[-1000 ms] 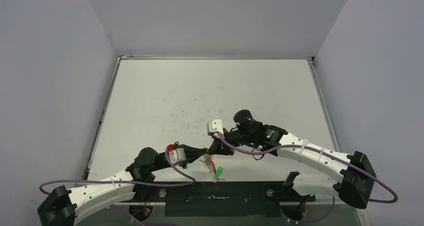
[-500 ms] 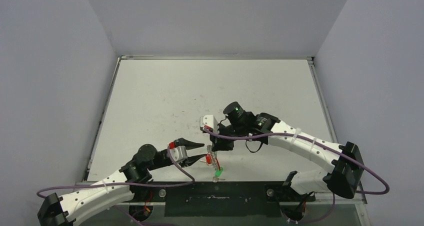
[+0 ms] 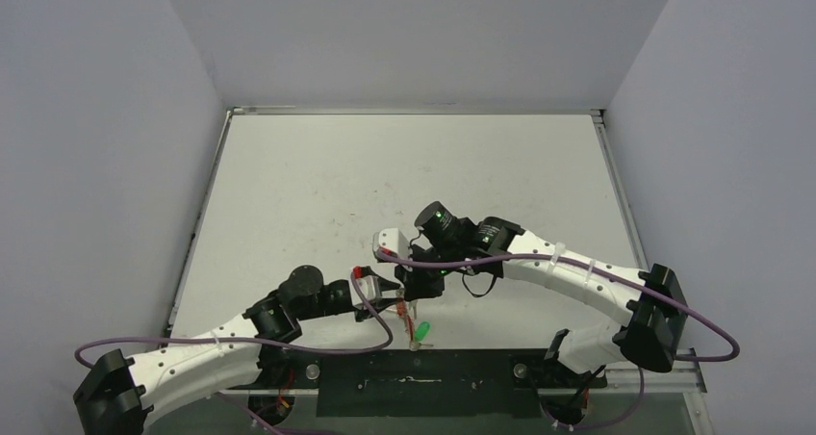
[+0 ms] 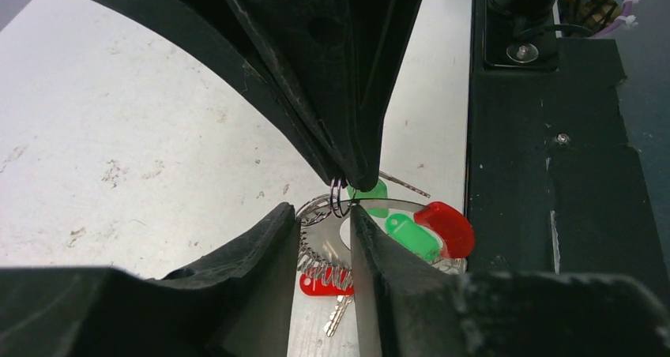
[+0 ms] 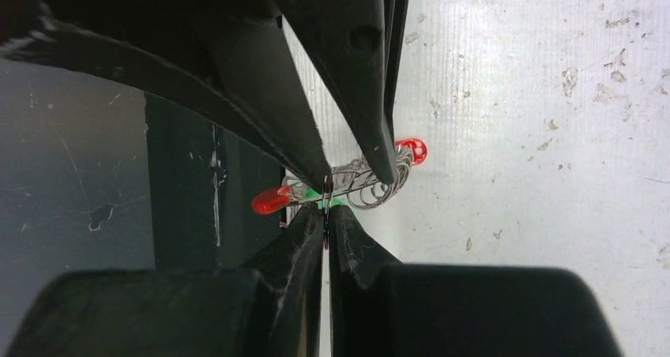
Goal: Put the keys on the keyring
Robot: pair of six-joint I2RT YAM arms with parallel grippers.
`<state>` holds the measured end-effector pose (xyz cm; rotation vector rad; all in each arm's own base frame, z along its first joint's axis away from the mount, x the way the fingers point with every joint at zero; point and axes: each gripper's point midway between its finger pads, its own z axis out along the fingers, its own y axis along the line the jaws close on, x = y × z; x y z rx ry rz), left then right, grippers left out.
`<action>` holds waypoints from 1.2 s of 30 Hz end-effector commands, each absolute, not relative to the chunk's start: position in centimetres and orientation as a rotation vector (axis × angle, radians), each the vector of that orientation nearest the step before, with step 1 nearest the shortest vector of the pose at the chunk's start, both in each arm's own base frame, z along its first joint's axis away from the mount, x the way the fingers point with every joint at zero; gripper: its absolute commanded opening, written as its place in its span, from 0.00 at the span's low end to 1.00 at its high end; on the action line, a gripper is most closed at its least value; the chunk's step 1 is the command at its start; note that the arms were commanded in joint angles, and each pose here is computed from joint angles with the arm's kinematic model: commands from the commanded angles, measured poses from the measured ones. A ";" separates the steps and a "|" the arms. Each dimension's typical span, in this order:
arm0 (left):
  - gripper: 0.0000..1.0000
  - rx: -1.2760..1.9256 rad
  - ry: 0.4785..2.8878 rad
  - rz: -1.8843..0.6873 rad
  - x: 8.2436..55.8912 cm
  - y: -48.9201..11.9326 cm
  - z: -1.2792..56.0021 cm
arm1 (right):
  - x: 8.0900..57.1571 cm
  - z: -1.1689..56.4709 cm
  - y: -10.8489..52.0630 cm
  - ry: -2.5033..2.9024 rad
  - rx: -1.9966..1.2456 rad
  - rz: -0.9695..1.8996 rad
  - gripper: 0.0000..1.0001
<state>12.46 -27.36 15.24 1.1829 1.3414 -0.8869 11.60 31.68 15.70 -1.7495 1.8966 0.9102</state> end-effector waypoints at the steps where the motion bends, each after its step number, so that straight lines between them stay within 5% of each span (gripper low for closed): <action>1: 0.26 1.182 1.223 -0.924 12.4 -28.7 18.7 | 12.2 17.8 33.4 1.837 -1.702 0.928 0.00; 6: 0.21 1.192 1.210 -0.946 12.2 -29.1 18.7 | 12.2 17.5 33.5 1.842 -1.706 0.924 0.00; 13: 0.26 1.183 1.188 -0.952 12.0 -29.0 19.3 | 12.3 17.1 33.3 1.851 -1.711 0.912 0.00; 19: 0.01 1.186 1.195 -0.950 12.0 -29.0 19.0 | 12.2 17.2 33.4 1.844 -1.712 0.916 0.00; 22: 0.00 1.196 1.204 -0.954 12.0 -29.1 18.7 | 12.3 17.3 33.4 1.836 -1.712 0.906 0.00; 27: 0.00 1.190 1.214 -0.944 12.2 -29.0 18.4 | 13.3 17.7 33.0 1.798 -1.666 0.865 0.22; 31: 0.00 1.141 1.194 -0.936 12.4 -28.7 18.7 | 14.4 19.0 32.3 1.720 -1.558 0.882 0.49; 36: 0.00 1.059 1.112 -0.951 12.2 -28.2 19.6 | 14.8 20.7 31.2 1.588 -1.470 0.897 0.58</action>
